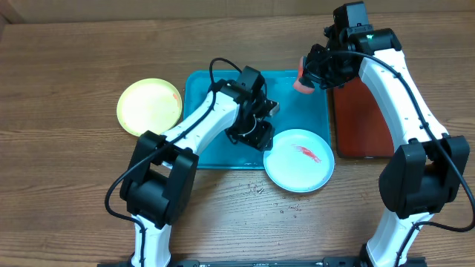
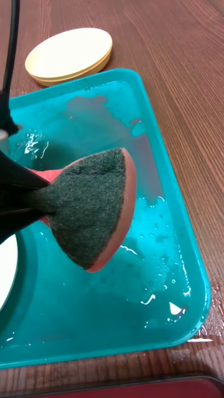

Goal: Clean dirty plates on tray and stack at the side
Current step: 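Move left gripper to the white plate rim and grasp it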

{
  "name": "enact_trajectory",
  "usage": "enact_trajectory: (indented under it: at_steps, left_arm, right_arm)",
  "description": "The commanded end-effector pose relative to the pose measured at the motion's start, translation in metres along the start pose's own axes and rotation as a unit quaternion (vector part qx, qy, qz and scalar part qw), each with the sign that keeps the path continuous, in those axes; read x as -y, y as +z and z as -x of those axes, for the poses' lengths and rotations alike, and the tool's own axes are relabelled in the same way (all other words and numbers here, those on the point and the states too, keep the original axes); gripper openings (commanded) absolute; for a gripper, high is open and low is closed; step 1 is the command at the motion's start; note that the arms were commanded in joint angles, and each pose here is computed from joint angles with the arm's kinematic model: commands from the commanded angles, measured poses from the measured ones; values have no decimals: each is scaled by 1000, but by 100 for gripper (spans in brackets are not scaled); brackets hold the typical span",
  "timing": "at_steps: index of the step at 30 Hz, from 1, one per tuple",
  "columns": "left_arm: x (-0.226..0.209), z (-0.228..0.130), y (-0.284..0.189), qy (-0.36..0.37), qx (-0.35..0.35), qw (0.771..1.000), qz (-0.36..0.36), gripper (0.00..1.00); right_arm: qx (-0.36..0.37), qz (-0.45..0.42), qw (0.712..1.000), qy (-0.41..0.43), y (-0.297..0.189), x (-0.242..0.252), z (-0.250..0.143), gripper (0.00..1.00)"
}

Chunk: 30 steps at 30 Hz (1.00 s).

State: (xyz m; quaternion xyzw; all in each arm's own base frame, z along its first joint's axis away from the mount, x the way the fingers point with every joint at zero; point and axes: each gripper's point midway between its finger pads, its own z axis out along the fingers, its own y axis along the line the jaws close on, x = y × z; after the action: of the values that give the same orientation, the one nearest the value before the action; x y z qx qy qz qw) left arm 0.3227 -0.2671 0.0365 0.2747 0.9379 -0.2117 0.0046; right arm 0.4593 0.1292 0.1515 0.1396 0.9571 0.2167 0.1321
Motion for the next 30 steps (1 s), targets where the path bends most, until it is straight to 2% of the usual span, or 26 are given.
enact_trajectory:
  at_steps: [1,5,11,14,17,19,20,23,24,26,30]
  left_arm:
    - [-10,-11,2,22,-6,999,48,44]
    - [-19,-16,13,23,-5,998,60,44]
    - [-25,-7,13,28,14,996,78,27]
    - [-56,1,4,10,32,986,163,17]
    - [-95,10,-15,-6,55,961,271,17]
    - [-119,22,-32,-21,85,938,334,26]
    - [-128,29,-40,-27,103,928,356,27]
    - [-145,52,-59,-42,162,908,383,33]
    - [-147,55,-62,-45,171,907,383,34]
    - [-155,67,-72,-62,204,899,383,45]
    - [-153,76,-93,-106,220,897,367,61]
  right_arm:
    - [6,3,1000,-4,-3,-3,3,4]
    - [6,3,1000,-3,-3,-3,3,4]
    - [6,3,1000,-4,-3,-2,3,4]
    - [4,2,1000,-3,-3,-2,2,4]
    - [2,2,1000,-3,-3,-2,1,4]
    - [-1,0,1000,-4,-1,-2,-1,4]
    - [-3,-2,1000,-4,1,-2,-3,4]
    - [-12,-8,1000,0,7,4,-9,4]
    - [-14,-9,1000,0,8,5,-10,4]
    - [-17,-10,1000,1,10,6,-11,4]
    - [-15,-8,1000,0,10,6,-9,4]
